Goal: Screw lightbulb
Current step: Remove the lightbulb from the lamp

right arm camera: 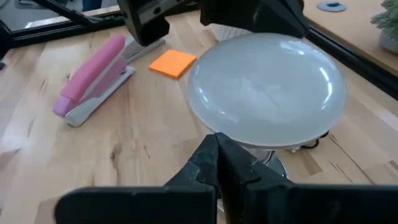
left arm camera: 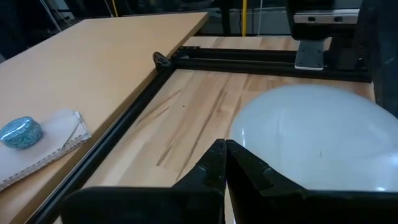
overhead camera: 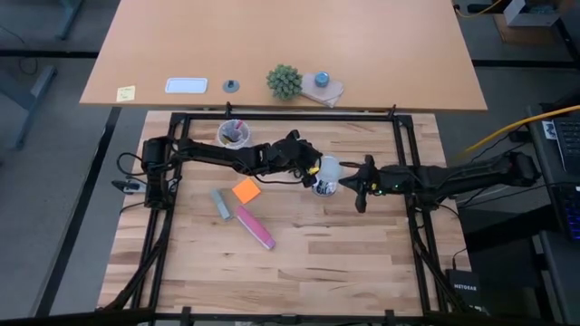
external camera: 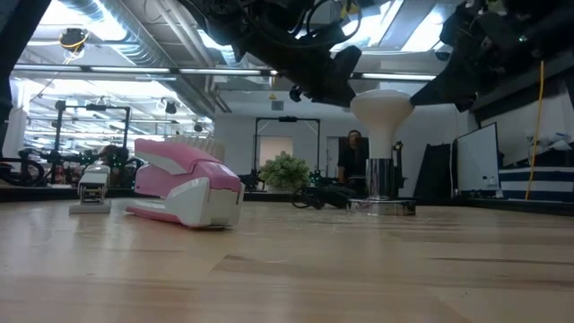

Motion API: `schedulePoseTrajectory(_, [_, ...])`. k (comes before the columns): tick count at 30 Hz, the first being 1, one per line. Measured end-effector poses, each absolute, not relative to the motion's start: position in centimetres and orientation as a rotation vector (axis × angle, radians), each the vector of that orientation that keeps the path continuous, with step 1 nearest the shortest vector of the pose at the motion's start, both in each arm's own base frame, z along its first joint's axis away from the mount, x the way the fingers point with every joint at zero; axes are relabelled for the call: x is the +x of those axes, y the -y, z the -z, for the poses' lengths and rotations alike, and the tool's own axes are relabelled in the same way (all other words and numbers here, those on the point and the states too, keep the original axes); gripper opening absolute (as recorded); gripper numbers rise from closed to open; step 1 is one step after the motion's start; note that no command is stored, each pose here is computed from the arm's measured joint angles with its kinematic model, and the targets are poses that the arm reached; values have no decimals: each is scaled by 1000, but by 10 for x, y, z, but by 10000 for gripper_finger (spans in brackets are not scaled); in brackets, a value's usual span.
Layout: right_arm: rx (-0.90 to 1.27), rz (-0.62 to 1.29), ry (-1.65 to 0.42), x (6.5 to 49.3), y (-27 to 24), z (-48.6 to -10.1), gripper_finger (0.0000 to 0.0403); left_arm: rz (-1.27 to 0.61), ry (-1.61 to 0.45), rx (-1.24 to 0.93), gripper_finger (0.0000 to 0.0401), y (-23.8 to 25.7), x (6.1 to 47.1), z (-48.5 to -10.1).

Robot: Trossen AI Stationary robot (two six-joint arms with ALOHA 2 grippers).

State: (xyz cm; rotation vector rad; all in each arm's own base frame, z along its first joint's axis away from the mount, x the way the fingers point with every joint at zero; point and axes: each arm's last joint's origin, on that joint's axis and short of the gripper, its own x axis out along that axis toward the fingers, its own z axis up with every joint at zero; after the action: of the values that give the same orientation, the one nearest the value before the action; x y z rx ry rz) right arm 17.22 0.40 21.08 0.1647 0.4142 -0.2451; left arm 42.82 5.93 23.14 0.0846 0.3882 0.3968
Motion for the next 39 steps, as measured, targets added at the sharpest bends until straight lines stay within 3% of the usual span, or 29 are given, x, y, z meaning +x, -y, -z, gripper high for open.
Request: schedulePoseTrajectory(39, [100,477,-399,171,3,-209,3,-451,-449,52,0,-42,426,-226])
